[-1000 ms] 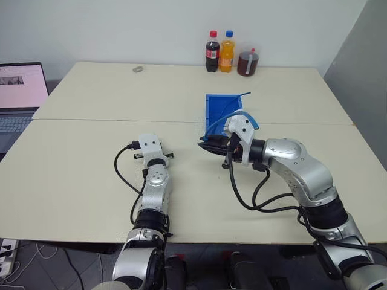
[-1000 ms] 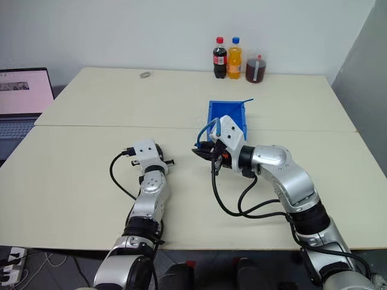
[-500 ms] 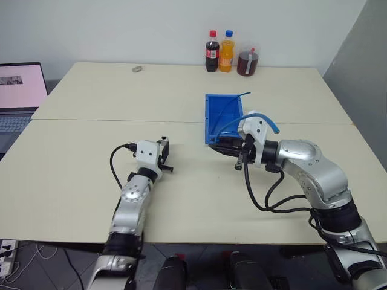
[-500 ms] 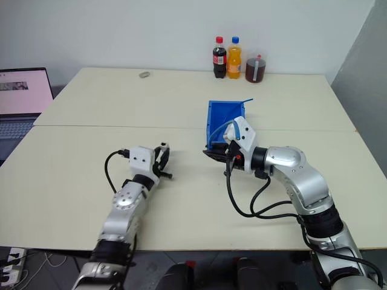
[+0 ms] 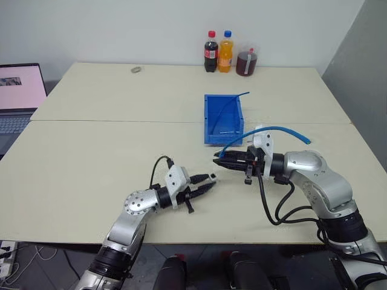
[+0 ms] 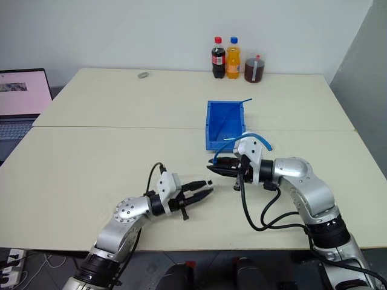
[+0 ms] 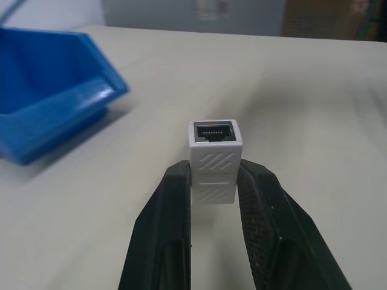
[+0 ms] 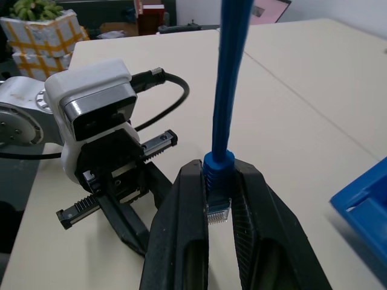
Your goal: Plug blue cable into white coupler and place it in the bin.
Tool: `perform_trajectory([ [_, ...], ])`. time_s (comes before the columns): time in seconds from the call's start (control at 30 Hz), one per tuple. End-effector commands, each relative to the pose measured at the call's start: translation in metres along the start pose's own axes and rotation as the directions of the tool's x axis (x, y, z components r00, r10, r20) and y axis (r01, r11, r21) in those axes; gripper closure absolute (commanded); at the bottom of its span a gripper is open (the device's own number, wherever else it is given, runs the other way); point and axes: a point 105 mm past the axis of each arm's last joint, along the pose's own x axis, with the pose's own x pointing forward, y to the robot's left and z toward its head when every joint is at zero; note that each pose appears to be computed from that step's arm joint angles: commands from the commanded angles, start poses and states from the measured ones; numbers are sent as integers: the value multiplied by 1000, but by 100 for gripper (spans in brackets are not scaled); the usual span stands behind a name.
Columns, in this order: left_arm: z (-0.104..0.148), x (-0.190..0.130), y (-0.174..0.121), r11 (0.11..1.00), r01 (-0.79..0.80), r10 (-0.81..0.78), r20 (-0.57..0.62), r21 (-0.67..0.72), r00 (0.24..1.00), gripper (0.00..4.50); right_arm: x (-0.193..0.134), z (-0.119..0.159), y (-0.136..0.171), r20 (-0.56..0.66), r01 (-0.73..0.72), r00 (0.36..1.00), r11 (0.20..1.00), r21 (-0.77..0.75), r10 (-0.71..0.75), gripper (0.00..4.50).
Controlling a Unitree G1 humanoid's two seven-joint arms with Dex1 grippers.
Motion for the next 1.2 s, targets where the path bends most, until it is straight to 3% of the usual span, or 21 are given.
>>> perform_trajectory([
  [0.03, -2, -1, -9, 997, 76, -76, -5, -2, 997, 373, -5, -1, 8, 42, -43, 998, 999, 11, 42, 427],
  [0.4, -41, 2, -14, 986, 168, -169, -139, -19, 976, 373, -4, -45, 26, -46, -77, 996, 997, 31, 78, 427],
  [0.67, -45, 2, -16, 976, 210, -199, -165, 51, 966, 373, 4, -43, 37, -1, -107, 994, 994, 38, 107, 427],
  [1.2, -52, -5, -20, 968, 249, -253, -156, -42, 955, 373, 7, -58, 31, -16, -83, 996, 996, 19, 83, 427],
])
